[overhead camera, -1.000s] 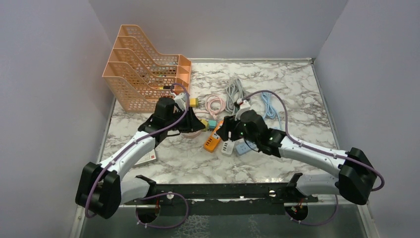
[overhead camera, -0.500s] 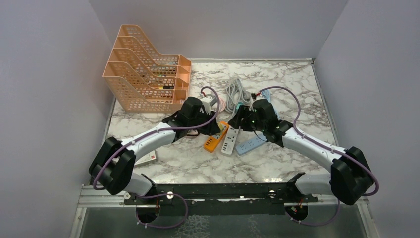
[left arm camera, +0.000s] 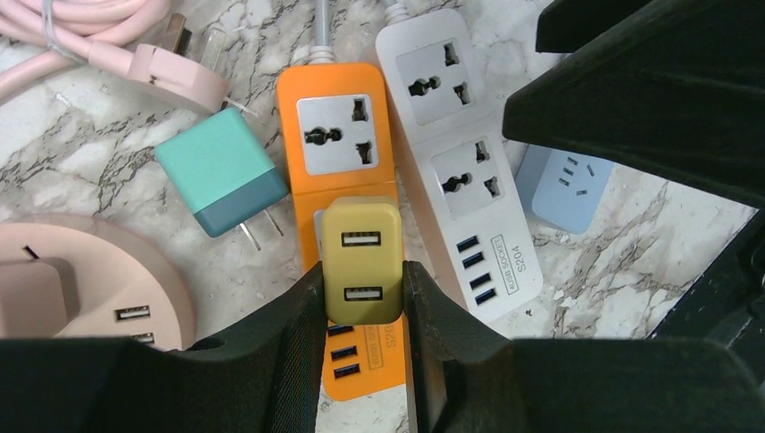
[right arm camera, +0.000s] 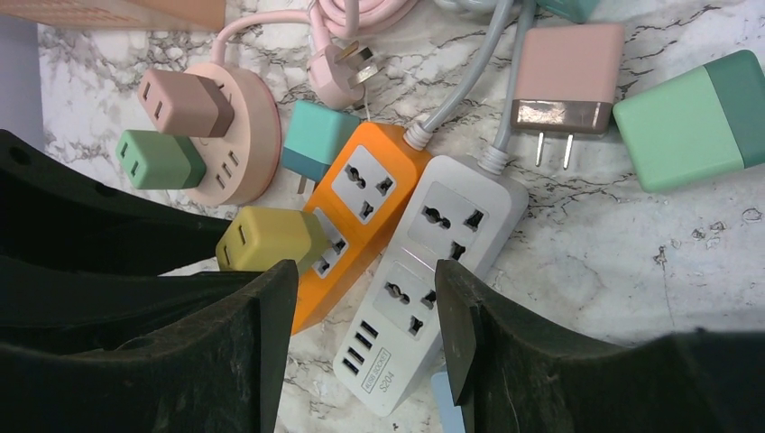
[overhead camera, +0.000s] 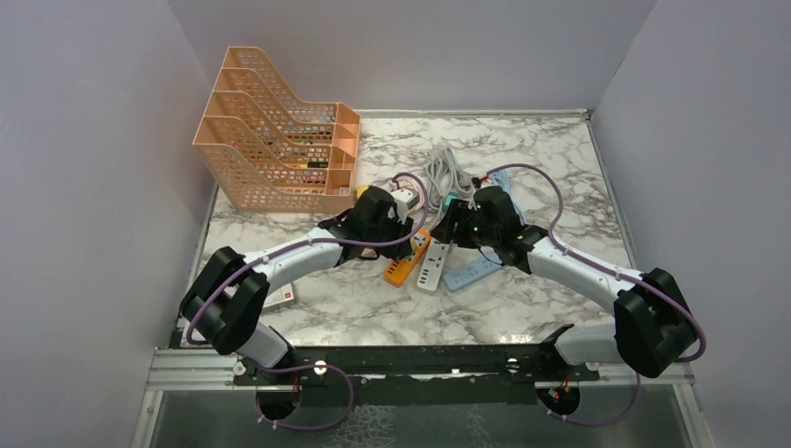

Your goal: Insert the plug

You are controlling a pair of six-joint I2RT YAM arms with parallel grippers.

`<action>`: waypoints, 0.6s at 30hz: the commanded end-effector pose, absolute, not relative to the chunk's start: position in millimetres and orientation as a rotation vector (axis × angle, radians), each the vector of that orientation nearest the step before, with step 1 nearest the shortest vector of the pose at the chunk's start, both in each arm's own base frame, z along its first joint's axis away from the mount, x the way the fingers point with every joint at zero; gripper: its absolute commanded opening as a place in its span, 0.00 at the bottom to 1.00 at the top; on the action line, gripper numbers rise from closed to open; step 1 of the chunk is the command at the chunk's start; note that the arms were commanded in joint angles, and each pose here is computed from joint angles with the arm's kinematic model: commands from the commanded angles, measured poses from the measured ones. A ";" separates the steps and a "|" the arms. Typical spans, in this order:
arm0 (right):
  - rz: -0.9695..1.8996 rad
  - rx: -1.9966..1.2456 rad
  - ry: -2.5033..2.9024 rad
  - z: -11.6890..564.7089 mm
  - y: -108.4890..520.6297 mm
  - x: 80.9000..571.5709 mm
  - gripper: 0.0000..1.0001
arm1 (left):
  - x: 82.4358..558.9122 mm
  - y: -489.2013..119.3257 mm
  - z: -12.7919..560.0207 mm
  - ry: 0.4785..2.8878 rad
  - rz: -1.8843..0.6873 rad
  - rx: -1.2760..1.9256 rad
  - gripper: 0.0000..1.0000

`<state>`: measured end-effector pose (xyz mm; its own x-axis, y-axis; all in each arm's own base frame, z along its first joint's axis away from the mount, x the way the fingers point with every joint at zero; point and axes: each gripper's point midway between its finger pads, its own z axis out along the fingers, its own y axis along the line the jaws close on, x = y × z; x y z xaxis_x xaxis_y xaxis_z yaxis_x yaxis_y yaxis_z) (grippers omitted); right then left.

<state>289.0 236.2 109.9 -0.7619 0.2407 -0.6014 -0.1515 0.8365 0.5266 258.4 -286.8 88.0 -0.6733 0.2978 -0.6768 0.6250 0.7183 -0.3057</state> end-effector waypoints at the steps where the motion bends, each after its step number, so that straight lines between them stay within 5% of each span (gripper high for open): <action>1: 0.743 0.069 2.309 108.9 234.1 292.4 0.57 | 261.5 -289.6 80.3 2.314 -0.666 0.740 0.17; 18: 0.709 0.075 2.321 97.8 225.4 291.6 0.57 | 237.7 -261.6 66.2 2.441 -0.413 0.784 0.12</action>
